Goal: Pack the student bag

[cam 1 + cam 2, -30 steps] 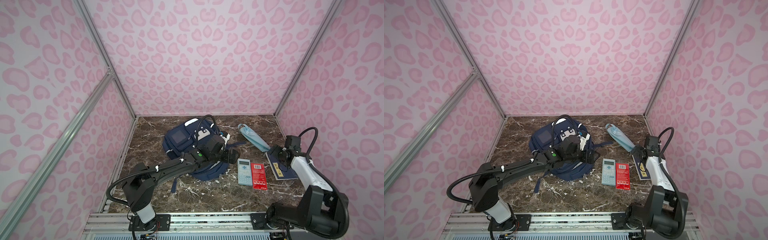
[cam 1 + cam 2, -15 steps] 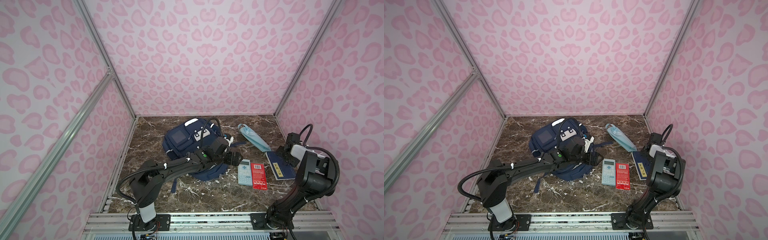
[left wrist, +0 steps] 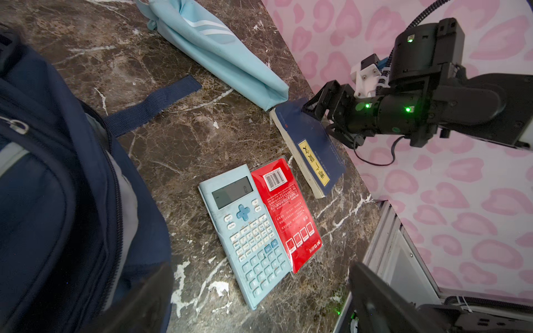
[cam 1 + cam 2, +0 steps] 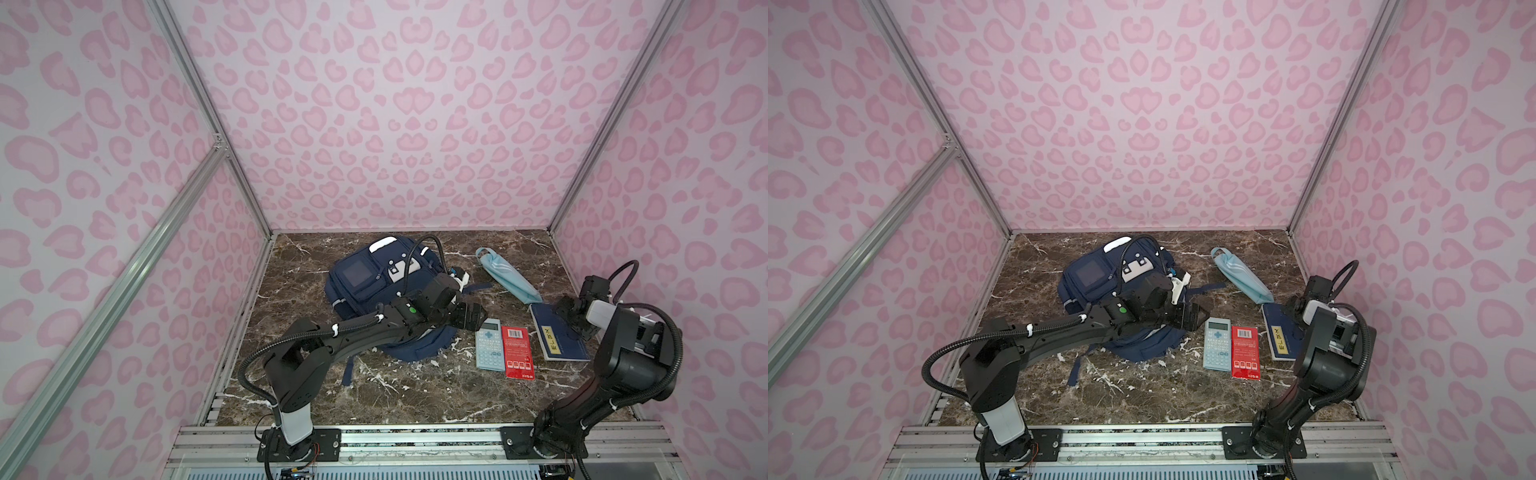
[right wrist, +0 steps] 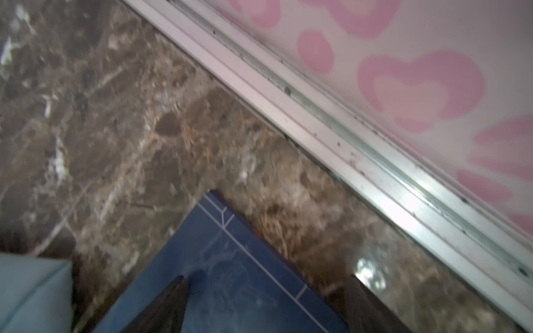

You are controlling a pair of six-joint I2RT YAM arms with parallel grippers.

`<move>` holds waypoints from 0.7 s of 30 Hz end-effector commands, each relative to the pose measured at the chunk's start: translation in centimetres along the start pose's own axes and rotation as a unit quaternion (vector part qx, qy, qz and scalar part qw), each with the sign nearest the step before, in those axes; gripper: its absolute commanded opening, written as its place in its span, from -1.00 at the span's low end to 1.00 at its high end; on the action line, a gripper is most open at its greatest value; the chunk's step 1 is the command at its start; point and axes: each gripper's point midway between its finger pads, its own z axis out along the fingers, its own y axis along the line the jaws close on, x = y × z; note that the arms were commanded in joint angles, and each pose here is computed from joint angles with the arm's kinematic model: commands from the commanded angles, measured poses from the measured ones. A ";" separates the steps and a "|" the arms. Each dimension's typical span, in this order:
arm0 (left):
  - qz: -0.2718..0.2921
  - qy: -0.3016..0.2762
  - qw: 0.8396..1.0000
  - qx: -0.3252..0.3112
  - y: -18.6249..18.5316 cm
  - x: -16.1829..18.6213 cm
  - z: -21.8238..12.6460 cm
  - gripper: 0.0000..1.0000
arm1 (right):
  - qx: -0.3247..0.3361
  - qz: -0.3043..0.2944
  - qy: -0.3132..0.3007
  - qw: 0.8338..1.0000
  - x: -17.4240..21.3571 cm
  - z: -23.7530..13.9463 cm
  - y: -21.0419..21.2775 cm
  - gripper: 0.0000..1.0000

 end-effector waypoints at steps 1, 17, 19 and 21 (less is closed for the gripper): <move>0.006 -0.015 1.000 0.010 -0.9 -1.3 0.0 0.96 | 0.005 0.001 0.049 0.999 3.1 -0.9 -0.8 0.66; 0.030 0.008 0.999 0.014 -2.8 -3.0 7.0 0.77 | -0.099 0.021 0.111 0.989 9.5 -3.4 0.1 0.34; 0.028 0.026 0.999 0.018 -2.8 -2.3 8.9 0.73 | -0.110 0.008 0.120 0.987 10.3 -3.4 0.6 0.28; 0.023 0.040 0.999 0.021 -2.5 -1.4 10.5 0.67 | -0.108 -0.020 0.134 0.985 11.4 -3.6 1.2 0.27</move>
